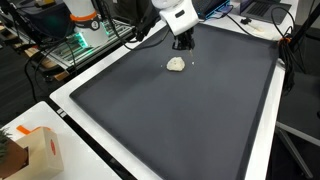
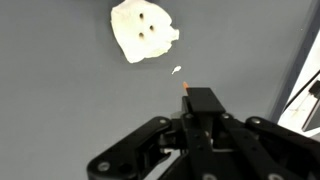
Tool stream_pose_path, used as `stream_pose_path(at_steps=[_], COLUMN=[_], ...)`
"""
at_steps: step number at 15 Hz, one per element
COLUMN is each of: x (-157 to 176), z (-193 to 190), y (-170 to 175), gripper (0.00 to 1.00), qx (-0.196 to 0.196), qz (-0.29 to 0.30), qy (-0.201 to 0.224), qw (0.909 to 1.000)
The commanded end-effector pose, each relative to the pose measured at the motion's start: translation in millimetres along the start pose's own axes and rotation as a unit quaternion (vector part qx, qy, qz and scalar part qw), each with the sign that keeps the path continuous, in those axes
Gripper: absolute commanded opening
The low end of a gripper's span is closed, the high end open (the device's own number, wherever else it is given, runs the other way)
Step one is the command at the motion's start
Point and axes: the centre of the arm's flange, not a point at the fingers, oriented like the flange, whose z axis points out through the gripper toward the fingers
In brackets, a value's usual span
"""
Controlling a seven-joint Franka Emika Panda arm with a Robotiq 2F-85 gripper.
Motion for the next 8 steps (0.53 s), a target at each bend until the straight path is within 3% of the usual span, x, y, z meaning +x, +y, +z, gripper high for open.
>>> stream_pose_path(at_steps=[1,8], x=[-16.6,-26.5], z=[-12.4,-28.4], y=[-18.1,-42.9], gripper=[0.03,0.03], qx=[-0.050,-0.133], qz=[-0.009,-0.047], qy=[0.015,0.013], qw=[0.9986,0.9899])
